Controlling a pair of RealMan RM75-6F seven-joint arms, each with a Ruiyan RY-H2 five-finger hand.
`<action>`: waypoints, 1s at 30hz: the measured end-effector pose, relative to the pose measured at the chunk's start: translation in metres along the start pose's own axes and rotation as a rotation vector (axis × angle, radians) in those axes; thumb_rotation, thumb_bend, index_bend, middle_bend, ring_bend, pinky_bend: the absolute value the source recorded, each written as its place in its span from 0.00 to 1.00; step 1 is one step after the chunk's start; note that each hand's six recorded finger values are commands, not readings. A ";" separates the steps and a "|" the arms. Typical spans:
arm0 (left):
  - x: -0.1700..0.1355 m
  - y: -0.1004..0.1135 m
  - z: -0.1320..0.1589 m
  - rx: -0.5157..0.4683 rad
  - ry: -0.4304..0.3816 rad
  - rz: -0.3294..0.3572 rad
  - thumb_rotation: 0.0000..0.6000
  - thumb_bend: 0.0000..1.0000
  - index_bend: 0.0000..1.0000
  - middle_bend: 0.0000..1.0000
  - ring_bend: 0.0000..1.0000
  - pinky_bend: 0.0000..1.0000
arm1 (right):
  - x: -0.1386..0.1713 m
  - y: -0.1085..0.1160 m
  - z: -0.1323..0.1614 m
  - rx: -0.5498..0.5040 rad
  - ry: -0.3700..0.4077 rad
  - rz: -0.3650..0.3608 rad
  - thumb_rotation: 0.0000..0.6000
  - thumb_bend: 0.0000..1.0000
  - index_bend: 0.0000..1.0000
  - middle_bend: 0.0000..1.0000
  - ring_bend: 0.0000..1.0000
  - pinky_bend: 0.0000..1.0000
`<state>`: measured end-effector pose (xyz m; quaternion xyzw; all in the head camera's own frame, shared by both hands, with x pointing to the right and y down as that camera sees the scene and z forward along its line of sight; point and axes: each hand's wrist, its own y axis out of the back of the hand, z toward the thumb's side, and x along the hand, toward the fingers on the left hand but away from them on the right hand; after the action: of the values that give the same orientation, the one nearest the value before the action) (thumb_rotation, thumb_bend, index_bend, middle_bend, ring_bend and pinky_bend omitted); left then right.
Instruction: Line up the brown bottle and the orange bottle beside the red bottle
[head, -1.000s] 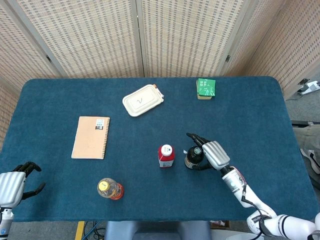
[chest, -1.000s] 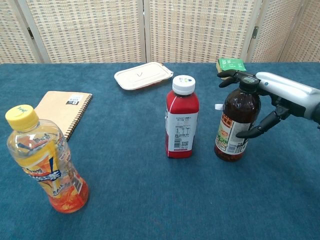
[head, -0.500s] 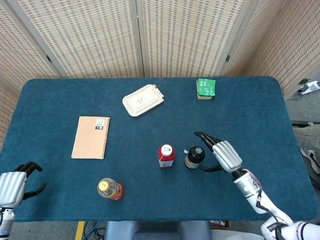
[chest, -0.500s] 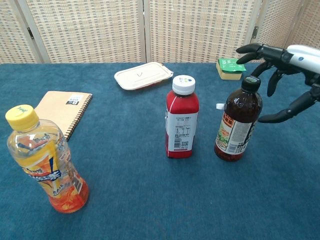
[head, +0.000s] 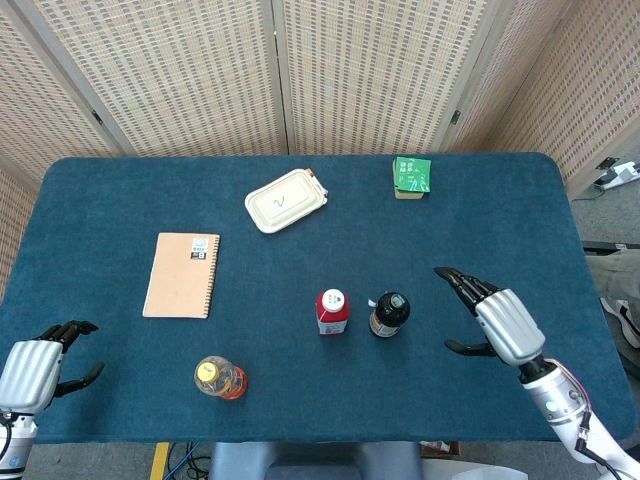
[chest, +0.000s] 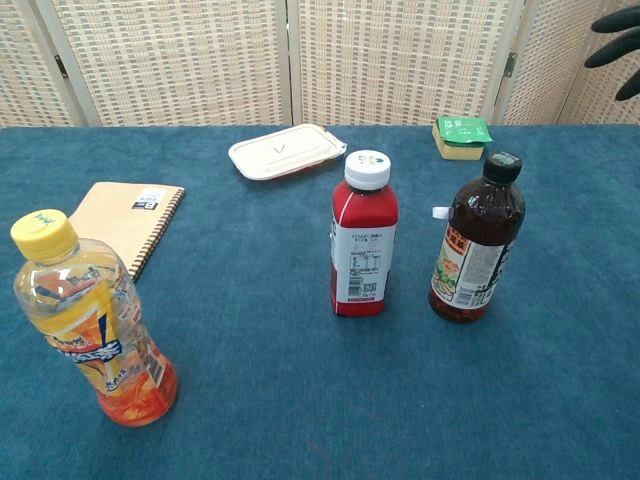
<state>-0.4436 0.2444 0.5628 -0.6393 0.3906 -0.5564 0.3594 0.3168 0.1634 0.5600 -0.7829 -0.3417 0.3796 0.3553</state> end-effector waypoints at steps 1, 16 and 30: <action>0.000 -0.001 0.002 -0.015 -0.012 -0.008 1.00 0.18 0.30 0.41 0.42 0.65 | 0.004 0.002 -0.001 0.002 -0.001 -0.003 1.00 0.00 0.00 0.15 0.23 0.46; -0.005 -0.010 0.020 -0.275 -0.160 -0.144 1.00 0.04 0.15 0.17 0.19 0.47 | 0.045 0.008 -0.018 0.023 -0.018 -0.039 1.00 0.00 0.00 0.15 0.23 0.46; -0.006 -0.025 0.048 -0.425 -0.288 -0.266 1.00 0.04 0.13 0.11 0.13 0.43 | 0.068 0.009 -0.020 0.000 -0.012 -0.069 1.00 0.00 0.03 0.20 0.23 0.46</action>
<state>-0.3935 0.2624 0.5768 -0.8184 0.3561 -0.4076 0.1931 0.3685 0.2070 0.5380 -0.7683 -0.3707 0.3718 0.3662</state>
